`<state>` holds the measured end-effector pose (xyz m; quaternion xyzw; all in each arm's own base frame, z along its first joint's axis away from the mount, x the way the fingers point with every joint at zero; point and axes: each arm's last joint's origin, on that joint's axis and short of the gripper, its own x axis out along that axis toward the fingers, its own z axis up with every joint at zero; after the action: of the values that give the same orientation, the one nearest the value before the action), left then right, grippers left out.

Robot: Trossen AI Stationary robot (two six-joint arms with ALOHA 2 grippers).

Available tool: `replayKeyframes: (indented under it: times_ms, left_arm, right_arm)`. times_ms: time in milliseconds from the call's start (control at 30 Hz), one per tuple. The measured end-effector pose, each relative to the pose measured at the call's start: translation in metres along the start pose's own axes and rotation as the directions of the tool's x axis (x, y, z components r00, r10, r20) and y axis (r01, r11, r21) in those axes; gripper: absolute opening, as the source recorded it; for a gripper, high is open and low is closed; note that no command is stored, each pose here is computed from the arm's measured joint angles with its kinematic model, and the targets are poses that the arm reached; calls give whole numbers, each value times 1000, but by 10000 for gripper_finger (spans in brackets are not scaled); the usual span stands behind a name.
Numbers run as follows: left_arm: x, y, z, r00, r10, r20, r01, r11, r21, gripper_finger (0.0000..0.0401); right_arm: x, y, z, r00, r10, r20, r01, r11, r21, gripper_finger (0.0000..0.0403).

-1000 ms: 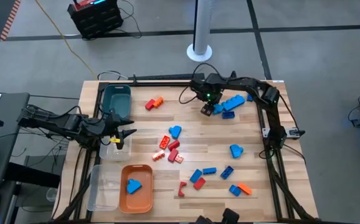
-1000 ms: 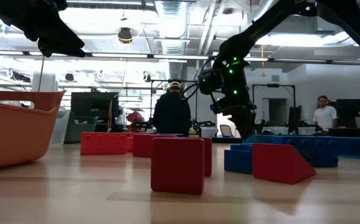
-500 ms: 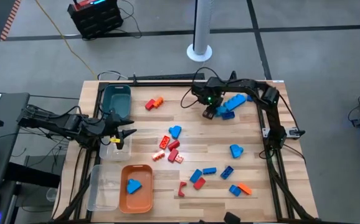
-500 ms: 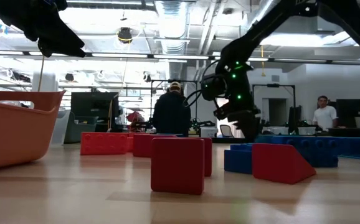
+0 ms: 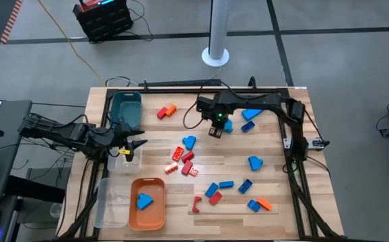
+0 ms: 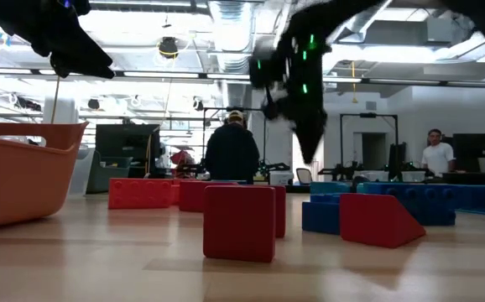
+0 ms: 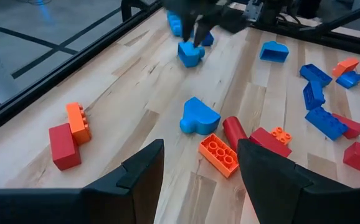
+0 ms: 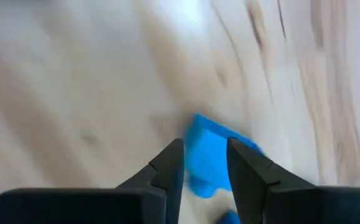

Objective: Sort blocks
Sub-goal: Put the light blue game piece into the orange bin

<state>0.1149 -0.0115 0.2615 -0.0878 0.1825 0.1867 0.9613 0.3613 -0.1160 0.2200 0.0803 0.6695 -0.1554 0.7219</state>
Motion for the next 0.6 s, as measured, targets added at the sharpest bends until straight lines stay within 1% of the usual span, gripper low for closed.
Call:
replayKeyframes:
  times_ms: [67,133,167,233,300,367,467,600]
  left_arm:
    - [0,0,0,1000,0,-2,0,1000,-2,199]
    - [0,0,0,1000,0,-2,0,1000,-5,199]
    - [0,0,0,1000,0,-2,0,1000,-6,199]
    - [0,0,0,1000,-2,-3,2,1000,-13,199]
    - [0,0,0,1000,-11,-6,10,1000,-22,199]
    - [0,0,0,1000,-11,-6,11,1000,-25,199]
    - [0,0,0,1000,-11,-5,11,1000,-27,198]
    - [0,0,0,1000,-11,-7,11,1000,-26,199]
  right_arm:
    - [-23,15,-1,994,49,93,-46,998,-33,113]
    - [-45,27,-5,982,68,174,-56,996,-71,106]
    - [-52,32,-8,979,70,194,-52,994,-98,104]
    - [-62,39,-16,979,37,200,-7,989,-150,104]
    - [-63,39,-20,981,-8,193,42,984,-172,113]
    - [-58,35,-22,984,-27,176,55,986,-156,132]
    - [-42,23,-25,991,-44,130,55,995,-84,182]
    - [-17,-1,-33,997,-61,57,57,996,69,261]
